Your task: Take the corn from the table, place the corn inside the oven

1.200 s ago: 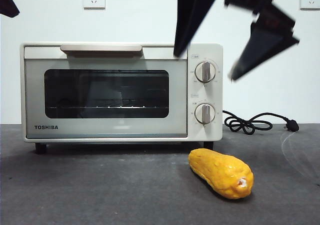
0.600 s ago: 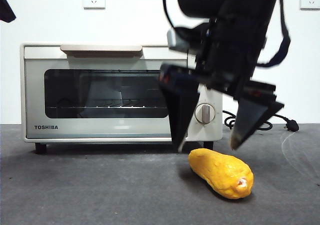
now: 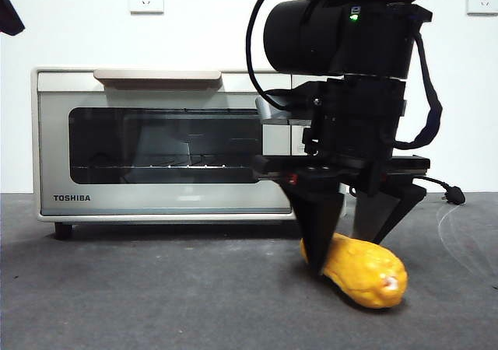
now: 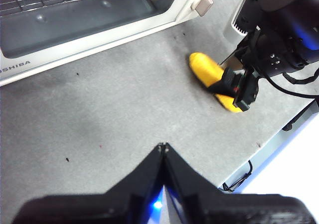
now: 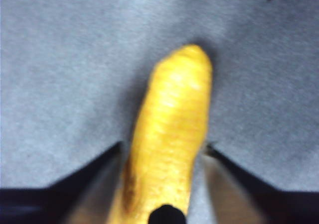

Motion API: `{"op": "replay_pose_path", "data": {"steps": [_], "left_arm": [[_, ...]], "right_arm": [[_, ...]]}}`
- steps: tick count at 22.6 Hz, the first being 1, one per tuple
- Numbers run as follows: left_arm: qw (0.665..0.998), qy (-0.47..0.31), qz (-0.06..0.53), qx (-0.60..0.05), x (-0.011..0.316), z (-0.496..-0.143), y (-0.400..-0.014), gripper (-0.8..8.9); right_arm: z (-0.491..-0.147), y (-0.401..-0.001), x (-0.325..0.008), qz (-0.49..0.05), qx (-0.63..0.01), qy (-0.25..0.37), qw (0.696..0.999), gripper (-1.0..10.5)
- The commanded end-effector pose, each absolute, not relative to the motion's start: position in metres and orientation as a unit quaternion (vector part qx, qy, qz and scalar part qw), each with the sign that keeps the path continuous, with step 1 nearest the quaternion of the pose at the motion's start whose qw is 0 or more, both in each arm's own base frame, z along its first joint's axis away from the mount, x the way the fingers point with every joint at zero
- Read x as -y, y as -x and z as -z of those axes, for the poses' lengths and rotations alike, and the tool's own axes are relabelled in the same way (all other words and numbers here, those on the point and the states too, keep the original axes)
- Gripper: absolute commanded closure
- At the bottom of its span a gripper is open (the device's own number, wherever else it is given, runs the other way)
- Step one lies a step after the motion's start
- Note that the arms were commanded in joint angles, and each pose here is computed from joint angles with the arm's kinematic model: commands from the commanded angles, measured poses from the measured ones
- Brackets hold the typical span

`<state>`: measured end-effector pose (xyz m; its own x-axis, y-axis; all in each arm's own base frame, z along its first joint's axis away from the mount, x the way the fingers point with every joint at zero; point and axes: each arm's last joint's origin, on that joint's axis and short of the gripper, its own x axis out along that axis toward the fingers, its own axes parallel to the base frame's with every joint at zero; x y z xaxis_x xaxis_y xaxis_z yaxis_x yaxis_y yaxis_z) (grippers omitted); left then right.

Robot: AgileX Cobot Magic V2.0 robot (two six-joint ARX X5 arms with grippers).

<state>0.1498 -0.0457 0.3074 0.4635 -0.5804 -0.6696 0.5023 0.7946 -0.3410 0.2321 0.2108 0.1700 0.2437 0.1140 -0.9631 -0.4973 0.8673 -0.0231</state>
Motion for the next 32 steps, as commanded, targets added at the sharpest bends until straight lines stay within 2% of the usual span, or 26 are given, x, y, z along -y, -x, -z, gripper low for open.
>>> {"op": "replay_pose_path", "data": {"steps": [1,5,8,11,15,19,24,32], "left_arm": [[0.857,0.041,0.322,-0.399,0.046,-0.309,-0.151,8.19],[0.876,0.046,0.325,-0.353,0.049,-0.315,-0.161,8.19],[0.894,0.063,0.324,-0.304,0.051,-0.323,-0.172,8.19],[0.909,0.077,0.325,-0.251,0.054,-0.332,-0.184,8.19],[0.921,0.091,0.33,-0.186,0.058,-0.339,-0.204,8.19],[0.922,0.103,0.329,-0.176,0.061,-0.337,-0.22,8.19],[0.916,0.102,0.337,-0.193,0.07,-0.332,-0.236,8.19],[0.897,0.09,0.364,-0.233,0.095,-0.328,-0.256,8.19]], "right_arm": [[-0.168,-0.231,-0.211,-0.199,-0.591,0.163,0.765,9.6],[-0.176,-0.229,-0.213,-0.235,-0.605,0.143,0.747,9.6],[-0.195,-0.223,-0.21,-0.273,-0.593,0.112,0.749,9.6],[-0.227,-0.213,-0.204,-0.31,-0.558,0.081,0.766,9.6],[-0.281,-0.191,-0.184,-0.345,-0.476,0.045,0.807,9.6],[-0.323,-0.172,-0.166,-0.362,-0.413,0.011,0.836,9.6],[-0.359,-0.153,-0.148,-0.377,-0.361,-0.011,0.853,9.6],[-0.387,-0.135,-0.131,-0.379,-0.335,-0.016,0.863,9.6]]}}
